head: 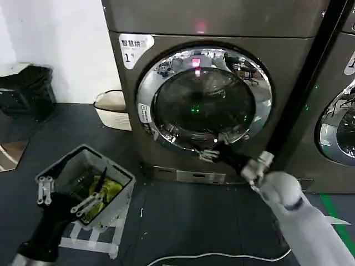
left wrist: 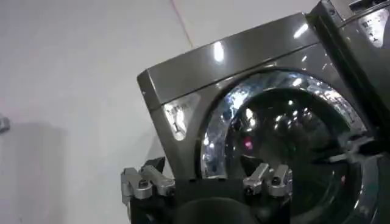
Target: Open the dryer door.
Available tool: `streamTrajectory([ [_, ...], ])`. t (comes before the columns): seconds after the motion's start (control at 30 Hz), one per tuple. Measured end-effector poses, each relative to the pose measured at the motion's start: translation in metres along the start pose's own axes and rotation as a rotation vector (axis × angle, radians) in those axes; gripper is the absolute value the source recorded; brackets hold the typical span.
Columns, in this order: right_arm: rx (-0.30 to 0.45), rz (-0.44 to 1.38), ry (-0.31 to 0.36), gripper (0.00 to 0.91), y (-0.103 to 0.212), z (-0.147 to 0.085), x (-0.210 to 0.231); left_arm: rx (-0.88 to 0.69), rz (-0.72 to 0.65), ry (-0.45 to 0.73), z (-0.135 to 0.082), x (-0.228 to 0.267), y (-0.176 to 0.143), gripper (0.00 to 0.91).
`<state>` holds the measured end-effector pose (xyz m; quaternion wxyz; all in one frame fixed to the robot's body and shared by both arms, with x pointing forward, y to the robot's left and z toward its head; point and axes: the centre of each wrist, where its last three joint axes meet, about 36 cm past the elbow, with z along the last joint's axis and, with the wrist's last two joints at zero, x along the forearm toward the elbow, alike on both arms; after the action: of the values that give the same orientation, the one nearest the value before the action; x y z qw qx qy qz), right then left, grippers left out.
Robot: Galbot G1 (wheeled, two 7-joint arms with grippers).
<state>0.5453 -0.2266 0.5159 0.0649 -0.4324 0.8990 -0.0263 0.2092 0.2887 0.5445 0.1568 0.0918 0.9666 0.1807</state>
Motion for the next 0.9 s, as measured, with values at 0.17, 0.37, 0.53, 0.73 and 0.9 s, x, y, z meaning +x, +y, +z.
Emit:
streamTrajectory([
  [0.17,0.004,-0.024,0.032,0.907,0.004,-0.005,-0.036,0.005,0.007,0.005,0.000,0.001,-0.003,0.907],
  [0.37,0.001,-0.043,0.032,0.907,0.012,-0.008,-0.070,0.009,0.008,0.013,0.001,0.002,-0.003,0.907],
  [0.53,-0.006,-0.093,0.015,0.907,0.016,-0.010,-0.097,0.014,0.007,0.017,0.001,0.003,-0.004,0.907],
  [0.73,0.029,-0.138,0.019,0.907,0.017,-0.001,-0.124,0.012,0.007,0.016,0.001,0.003,-0.003,0.907],
  [0.9,0.009,-0.135,0.035,0.907,0.012,0.006,-0.138,0.002,0.001,0.014,0.001,0.003,-0.003,0.907],
])
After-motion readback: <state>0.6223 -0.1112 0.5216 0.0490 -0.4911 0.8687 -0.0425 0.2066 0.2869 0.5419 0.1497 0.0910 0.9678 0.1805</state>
